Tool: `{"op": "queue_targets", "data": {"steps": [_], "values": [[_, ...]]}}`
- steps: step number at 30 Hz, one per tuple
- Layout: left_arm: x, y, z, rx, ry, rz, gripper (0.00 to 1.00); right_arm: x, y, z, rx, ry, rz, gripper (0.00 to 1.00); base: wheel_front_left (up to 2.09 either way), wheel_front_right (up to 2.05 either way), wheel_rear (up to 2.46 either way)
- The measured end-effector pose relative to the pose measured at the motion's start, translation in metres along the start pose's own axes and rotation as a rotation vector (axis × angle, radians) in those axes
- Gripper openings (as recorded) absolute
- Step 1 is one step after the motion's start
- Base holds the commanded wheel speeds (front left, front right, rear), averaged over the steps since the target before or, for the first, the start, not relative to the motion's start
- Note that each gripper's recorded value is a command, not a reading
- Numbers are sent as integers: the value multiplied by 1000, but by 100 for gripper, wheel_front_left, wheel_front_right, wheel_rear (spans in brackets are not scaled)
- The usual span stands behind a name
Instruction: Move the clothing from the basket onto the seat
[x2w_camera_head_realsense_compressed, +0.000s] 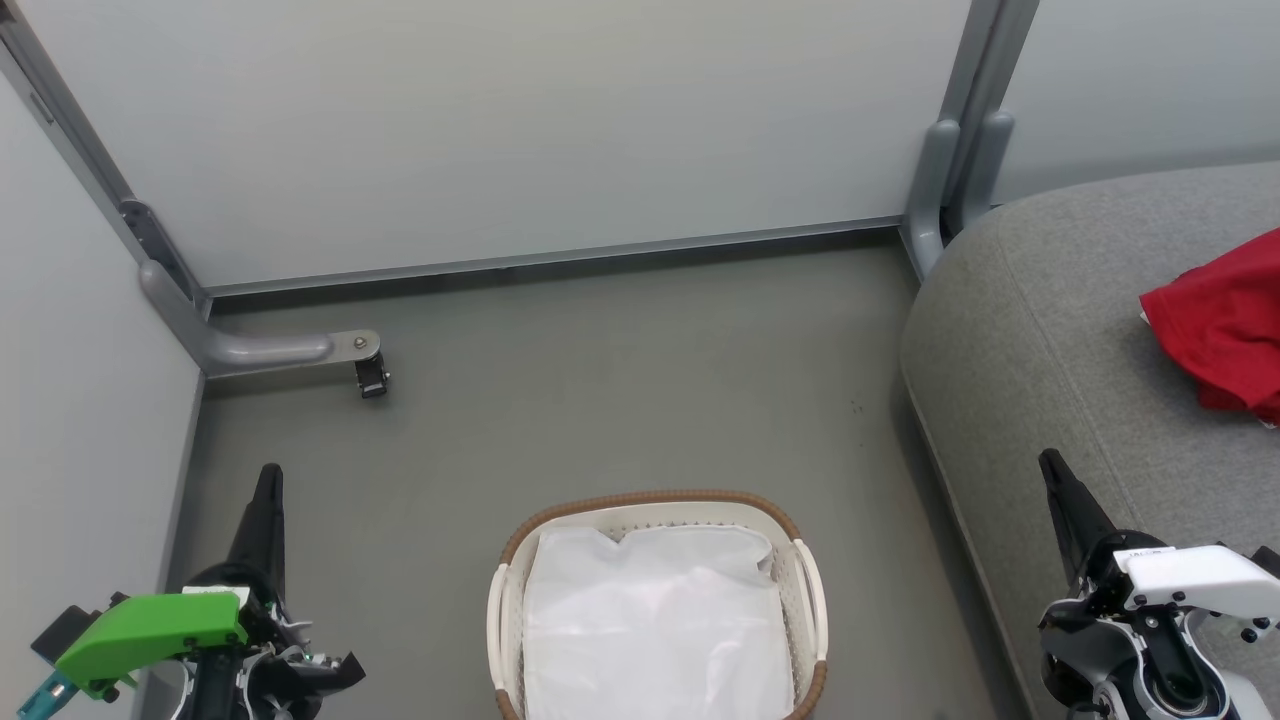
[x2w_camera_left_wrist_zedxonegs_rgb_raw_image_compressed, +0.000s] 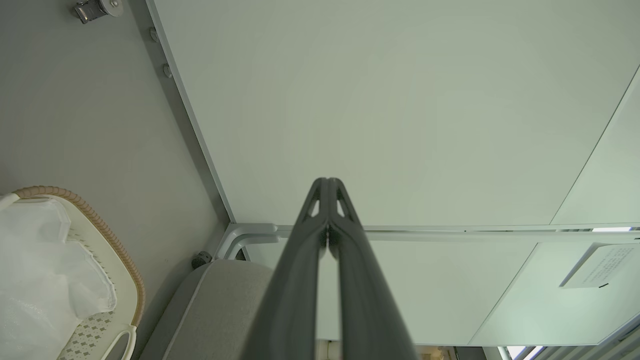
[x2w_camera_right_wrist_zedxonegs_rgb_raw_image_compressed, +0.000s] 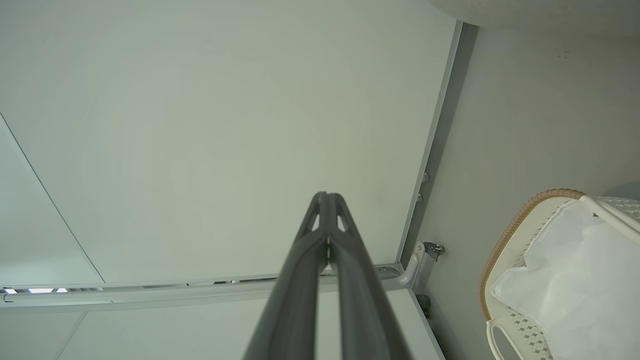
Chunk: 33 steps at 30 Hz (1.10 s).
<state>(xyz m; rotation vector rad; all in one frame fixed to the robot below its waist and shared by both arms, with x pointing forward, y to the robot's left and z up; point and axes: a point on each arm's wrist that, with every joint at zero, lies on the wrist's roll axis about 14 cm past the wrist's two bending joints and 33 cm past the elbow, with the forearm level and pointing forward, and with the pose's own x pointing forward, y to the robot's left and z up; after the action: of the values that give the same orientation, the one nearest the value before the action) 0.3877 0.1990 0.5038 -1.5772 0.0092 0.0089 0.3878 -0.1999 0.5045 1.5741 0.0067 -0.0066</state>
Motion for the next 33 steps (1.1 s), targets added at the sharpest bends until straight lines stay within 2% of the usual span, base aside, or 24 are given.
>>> {"op": "queue_targets", "data": {"steps": [33], "values": [[0, 0, 0, 0, 0, 0, 0, 0, 0, 0, 0, 0, 0, 0, 0, 0, 0]]}}
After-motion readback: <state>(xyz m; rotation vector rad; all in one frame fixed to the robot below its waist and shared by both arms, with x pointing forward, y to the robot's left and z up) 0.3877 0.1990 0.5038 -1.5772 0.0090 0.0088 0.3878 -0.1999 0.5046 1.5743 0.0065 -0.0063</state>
